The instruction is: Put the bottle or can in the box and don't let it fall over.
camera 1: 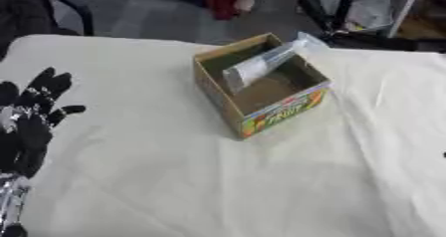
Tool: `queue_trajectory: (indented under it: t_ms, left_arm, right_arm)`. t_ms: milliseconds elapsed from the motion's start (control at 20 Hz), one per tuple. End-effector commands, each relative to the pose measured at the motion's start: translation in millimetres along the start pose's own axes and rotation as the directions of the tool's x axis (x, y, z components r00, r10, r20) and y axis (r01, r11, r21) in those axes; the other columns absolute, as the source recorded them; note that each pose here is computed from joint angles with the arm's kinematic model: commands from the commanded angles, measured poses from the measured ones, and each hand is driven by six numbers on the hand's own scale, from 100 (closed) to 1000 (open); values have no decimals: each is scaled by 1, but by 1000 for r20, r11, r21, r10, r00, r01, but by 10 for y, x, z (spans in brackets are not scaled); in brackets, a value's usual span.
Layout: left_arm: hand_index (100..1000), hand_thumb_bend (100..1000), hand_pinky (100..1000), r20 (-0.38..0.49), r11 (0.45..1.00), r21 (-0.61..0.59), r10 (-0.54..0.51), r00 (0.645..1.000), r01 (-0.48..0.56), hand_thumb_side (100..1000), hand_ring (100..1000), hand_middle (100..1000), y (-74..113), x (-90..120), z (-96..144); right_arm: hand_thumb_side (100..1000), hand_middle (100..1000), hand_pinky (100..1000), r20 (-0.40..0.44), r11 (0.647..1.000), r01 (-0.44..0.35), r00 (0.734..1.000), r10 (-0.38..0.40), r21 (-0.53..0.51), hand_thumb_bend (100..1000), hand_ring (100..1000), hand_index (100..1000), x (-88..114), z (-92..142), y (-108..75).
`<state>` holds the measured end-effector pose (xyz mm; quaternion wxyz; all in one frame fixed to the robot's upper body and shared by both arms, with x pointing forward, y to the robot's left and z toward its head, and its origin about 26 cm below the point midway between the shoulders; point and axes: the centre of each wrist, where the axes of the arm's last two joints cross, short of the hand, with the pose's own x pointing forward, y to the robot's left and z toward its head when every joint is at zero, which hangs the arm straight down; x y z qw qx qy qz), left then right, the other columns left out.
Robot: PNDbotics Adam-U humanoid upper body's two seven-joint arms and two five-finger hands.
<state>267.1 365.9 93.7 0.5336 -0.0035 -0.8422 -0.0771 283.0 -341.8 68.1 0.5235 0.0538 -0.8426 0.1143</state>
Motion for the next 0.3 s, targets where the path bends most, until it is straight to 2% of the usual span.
queue_trajectory:
  t_ms: [50, 300]
  left_arm:
    - [1000, 480, 744, 22, 1000, -20, -15, 1000, 15, 1000, 1000, 888, 7, 62, -59]
    - [1000, 483, 743, 16, 1000, -24, -10, 1000, 10, 1000, 1000, 886, 1, 53, -63]
  right_arm:
    - [470, 784, 756, 10, 999, -33, 999, 33, 5, 100, 794, 832, 74, -27, -67]
    - [470, 784, 756, 10, 999, -33, 999, 33, 3, 100, 794, 832, 76, -29, -67]
